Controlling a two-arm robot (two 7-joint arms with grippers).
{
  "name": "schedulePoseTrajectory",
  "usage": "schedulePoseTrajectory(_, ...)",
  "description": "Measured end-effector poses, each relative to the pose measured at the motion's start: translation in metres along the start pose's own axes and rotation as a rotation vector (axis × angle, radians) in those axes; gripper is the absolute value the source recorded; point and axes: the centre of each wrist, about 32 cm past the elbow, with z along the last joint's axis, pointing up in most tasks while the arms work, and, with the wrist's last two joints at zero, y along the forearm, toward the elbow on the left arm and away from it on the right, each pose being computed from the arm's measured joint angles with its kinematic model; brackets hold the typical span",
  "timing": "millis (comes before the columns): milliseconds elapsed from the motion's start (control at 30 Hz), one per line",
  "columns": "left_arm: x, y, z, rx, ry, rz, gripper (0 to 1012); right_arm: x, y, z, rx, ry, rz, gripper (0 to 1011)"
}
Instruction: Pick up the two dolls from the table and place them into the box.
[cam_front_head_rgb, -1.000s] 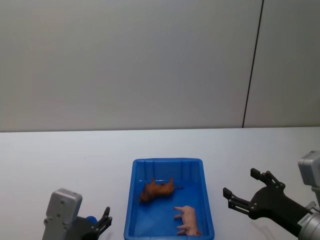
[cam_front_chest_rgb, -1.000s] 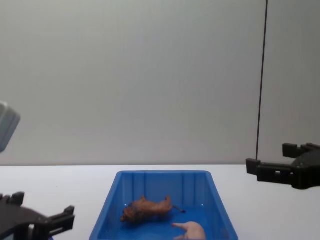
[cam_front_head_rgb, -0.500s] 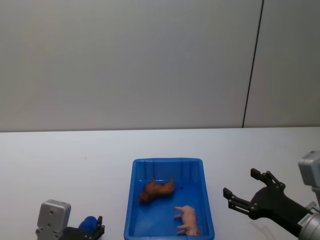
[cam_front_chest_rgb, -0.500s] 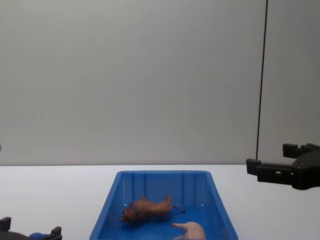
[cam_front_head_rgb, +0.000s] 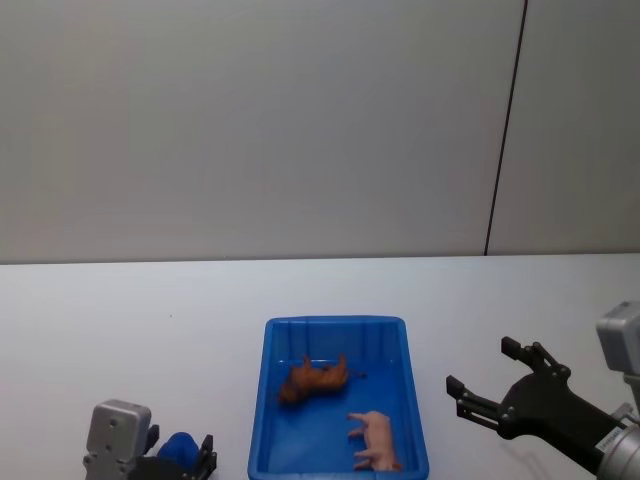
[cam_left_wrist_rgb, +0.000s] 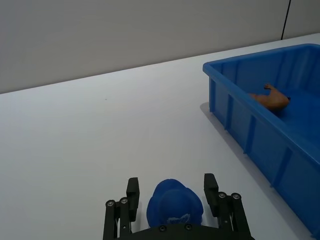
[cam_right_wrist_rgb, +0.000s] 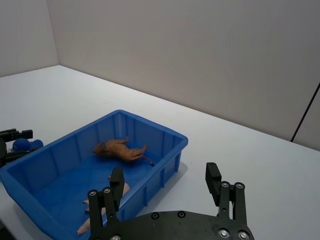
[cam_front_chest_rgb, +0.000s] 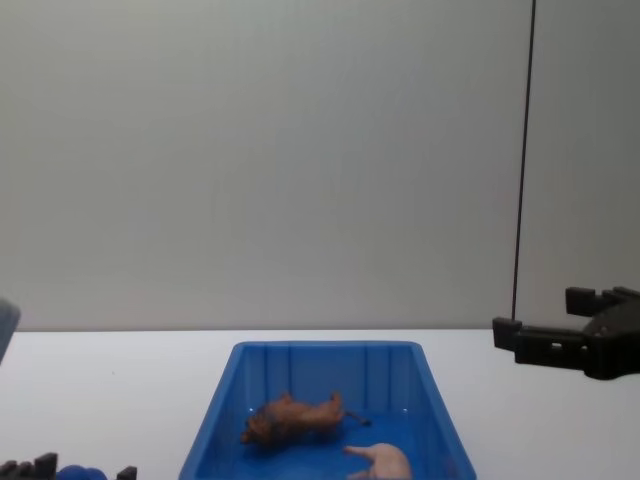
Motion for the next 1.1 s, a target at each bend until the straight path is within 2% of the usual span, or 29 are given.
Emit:
schedulePoseTrajectory(33, -0.0001, -0.0006, 0.0001, 0.003, 0.001, -0.003, 823, 0.0, 0.0, 0.0, 0.0, 0.0, 0.0, 1001)
schedulePoseTrajectory(133, -0.0008, -0.0031, 0.0009, 0.015, 0.005, -0.014, 709, 0.0, 0.0, 0.0, 0.0, 0.0, 0.0, 1001)
schedulePoseTrajectory(200, -0.0011, -0.0042, 0.0015, 0.019, 0.006, -0.017, 680, 0.0, 0.0, 0.0, 0.0, 0.0, 0.0, 1001)
schedulePoseTrajectory(333, -0.0021, -0.0068, 0.004, 0.033, 0.009, -0.028, 518, 0.0, 0.0, 0.0, 0.0, 0.0, 0.0, 1001)
schedulePoseTrajectory(633, -0.0035, -0.0104, 0.0117, 0.038, 0.001, -0.038, 446, 0.0, 0.0, 0.0, 0.0, 0.0, 0.0, 1001)
schedulePoseTrajectory(867, -0.0042, -0.0144, 0.0278, -0.005, -0.023, -0.043, 402, 0.0, 0.0, 0.0, 0.0, 0.0, 0.0, 1001)
schedulePoseTrajectory(967, -0.005, -0.0171, 0.0374, -0.034, -0.036, -0.049, 380, 0.0, 0.0, 0.0, 0.0, 0.0, 0.0, 1001)
schedulePoseTrajectory(1000, -0.0058, -0.019, 0.0436, -0.053, -0.045, -0.054, 380, 0.0, 0.0, 0.0, 0.0, 0.0, 0.0, 1001)
schedulePoseTrajectory(1100, -0.0072, -0.0218, 0.0512, -0.077, -0.057, -0.065, 363, 0.0, 0.0, 0.0, 0.0, 0.0, 0.0, 1001)
